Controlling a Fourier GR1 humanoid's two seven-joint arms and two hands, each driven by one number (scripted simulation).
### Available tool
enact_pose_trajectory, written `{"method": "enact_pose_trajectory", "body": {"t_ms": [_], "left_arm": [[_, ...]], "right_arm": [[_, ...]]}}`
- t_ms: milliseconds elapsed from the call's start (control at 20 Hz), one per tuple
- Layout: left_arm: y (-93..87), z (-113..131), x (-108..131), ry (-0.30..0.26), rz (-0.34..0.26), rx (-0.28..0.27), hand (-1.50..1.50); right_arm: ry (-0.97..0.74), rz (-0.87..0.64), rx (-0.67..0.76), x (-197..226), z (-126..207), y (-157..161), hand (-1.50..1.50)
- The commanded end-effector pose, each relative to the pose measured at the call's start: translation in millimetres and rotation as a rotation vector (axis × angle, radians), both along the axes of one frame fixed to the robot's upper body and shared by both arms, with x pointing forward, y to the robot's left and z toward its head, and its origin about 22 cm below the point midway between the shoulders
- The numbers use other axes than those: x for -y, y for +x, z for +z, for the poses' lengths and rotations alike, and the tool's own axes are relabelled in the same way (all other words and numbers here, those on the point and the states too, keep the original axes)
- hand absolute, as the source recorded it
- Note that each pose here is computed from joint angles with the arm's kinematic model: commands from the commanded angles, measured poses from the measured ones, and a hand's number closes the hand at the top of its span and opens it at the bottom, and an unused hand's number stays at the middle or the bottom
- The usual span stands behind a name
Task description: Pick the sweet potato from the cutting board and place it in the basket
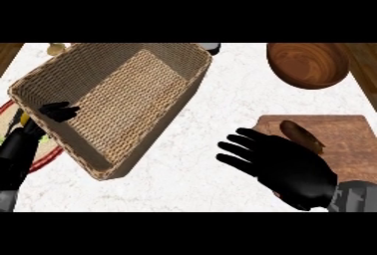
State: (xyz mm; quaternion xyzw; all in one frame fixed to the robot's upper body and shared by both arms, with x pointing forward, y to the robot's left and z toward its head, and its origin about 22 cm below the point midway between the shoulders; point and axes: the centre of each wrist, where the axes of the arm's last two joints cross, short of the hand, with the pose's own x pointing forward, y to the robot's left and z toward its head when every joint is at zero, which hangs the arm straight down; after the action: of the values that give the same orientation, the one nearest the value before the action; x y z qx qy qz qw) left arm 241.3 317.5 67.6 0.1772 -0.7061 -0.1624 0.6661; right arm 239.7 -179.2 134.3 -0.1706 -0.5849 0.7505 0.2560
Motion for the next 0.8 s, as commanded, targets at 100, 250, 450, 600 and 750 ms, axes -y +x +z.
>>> {"method": "enact_pose_trajectory", "body": {"t_ms": [100, 250, 450, 600, 750], "left_arm": [[14.3, 4.2, 10.8, -0.044, -0.054, 0.068, 0.0], [13.3, 8.1, 16.3, -0.05, -0.082, 0.102, 0.0], [31.1, 11.1, 19.4, -0.057, -0.077, 0.095, 0.0], [29.3, 6.9, 13.7, -0.049, -0.081, 0.102, 0.0], [34.0, 7.9, 26.2, -0.067, -0.09, 0.101, 0.0]], "right_arm": [[-0.477, -0.047, 0.09, -9.1, 42.1, -9.4, -1.5], [-0.584, -0.074, 0.042, -24.7, 48.4, -12.9, -1.5], [-0.677, -0.098, 0.022, -35.2, 57.1, -13.7, -1.5], [-0.691, -0.135, 0.007, -33.5, 74.1, -7.0, -1.5], [-0.708, -0.159, 0.002, -30.4, 50.8, -13.5, -1.5]]}}
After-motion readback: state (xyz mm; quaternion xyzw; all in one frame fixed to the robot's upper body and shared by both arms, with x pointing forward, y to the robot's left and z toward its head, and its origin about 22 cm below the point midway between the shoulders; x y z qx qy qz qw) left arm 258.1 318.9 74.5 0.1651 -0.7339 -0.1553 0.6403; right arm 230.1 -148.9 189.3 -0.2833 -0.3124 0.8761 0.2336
